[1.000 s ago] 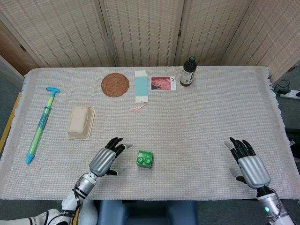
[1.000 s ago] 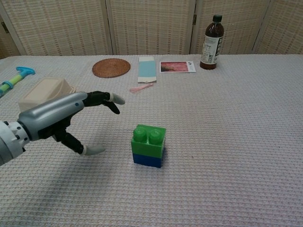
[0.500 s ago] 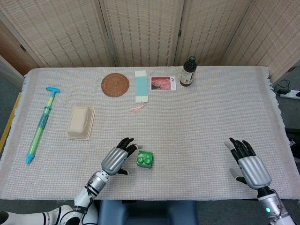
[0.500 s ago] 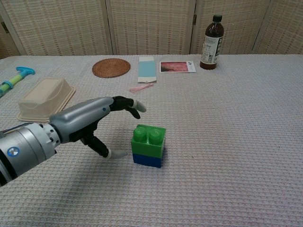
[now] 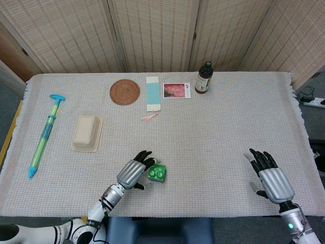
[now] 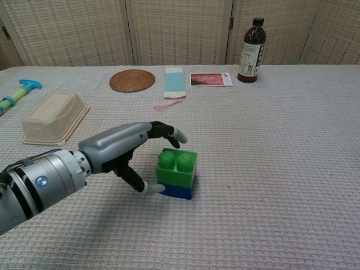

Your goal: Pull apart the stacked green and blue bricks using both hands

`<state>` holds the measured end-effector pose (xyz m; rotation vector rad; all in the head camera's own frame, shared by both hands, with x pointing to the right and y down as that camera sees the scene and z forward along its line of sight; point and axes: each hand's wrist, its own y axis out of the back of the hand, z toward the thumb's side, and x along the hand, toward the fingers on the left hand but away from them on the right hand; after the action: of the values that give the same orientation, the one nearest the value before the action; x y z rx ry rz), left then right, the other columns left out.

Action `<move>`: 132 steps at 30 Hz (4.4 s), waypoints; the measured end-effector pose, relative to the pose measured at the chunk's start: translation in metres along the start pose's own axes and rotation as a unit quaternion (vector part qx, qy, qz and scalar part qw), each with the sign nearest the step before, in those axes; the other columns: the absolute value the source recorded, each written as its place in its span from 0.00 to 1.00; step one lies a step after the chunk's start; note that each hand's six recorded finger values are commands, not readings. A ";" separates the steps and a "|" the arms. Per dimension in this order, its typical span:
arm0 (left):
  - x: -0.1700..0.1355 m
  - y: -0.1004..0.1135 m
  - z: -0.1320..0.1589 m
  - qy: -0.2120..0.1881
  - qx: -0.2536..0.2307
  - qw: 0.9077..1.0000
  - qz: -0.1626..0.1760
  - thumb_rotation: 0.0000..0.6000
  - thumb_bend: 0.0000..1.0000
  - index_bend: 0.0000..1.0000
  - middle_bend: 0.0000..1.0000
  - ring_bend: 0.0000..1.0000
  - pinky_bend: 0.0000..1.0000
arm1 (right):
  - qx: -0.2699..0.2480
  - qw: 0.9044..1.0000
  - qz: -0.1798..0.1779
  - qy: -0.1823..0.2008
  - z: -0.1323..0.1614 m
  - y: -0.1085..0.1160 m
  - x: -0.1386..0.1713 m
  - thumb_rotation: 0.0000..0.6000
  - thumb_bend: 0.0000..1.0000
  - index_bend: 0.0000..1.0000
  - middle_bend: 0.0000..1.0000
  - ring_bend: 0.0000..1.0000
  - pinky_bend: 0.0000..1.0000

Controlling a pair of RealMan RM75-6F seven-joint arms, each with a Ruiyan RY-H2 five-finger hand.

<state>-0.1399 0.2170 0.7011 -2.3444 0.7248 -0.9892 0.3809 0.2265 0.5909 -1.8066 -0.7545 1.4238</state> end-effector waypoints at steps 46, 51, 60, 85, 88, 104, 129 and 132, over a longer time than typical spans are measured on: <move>-0.029 0.044 -0.010 0.016 -0.069 0.991 0.117 1.00 0.42 0.77 0.86 0.40 0.00 | -0.135 0.986 0.083 0.059 0.016 -0.046 -0.056 1.00 0.41 0.00 0.00 0.00 0.00; -0.032 0.052 -0.010 0.020 -0.087 0.988 0.126 1.00 0.42 0.77 0.86 0.39 0.00 | -0.238 0.962 0.101 0.092 0.033 -0.057 -0.076 1.00 0.41 0.00 0.03 0.02 0.02; -0.033 0.058 -0.009 0.014 -0.095 0.985 0.142 1.00 0.42 0.77 0.87 0.39 0.00 | -0.400 0.896 0.139 0.136 0.071 -0.084 -0.124 1.00 0.41 0.01 0.09 0.09 0.13; -0.033 0.059 -0.007 0.016 -0.109 0.983 0.147 1.00 0.42 0.77 0.87 0.39 0.00 | -0.505 0.812 0.173 0.235 0.188 -0.092 -0.156 1.00 0.41 0.03 0.11 0.10 0.13; -0.033 0.056 -0.005 0.015 -0.109 0.984 0.138 1.00 0.42 0.77 0.87 0.39 0.00 | -0.512 0.809 0.172 0.233 0.193 -0.093 -0.158 1.00 0.41 0.05 0.12 0.13 0.13; -0.032 0.056 -0.003 0.007 -0.123 0.983 0.137 1.00 0.42 0.77 0.87 0.39 0.00 | -0.536 0.793 0.174 0.232 0.224 -0.105 -0.163 1.00 0.41 0.10 0.16 0.15 0.16; -0.033 0.051 -0.003 0.003 -0.135 0.982 0.135 1.00 0.42 0.77 0.87 0.39 0.00 | -0.567 0.774 0.173 0.222 0.249 -0.109 -0.168 1.00 0.41 0.32 0.31 0.26 0.29; -0.032 0.050 -0.003 0.004 -0.136 0.982 0.134 1.00 0.42 0.77 0.87 0.39 0.00 | -0.569 0.773 0.168 0.222 0.250 -0.108 -0.168 1.00 0.41 0.36 0.34 0.29 0.35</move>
<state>-0.1758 0.1997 0.6563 -2.3832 1.2100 -0.8228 0.0971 0.1984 0.7375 -3.1827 -1.1960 0.5714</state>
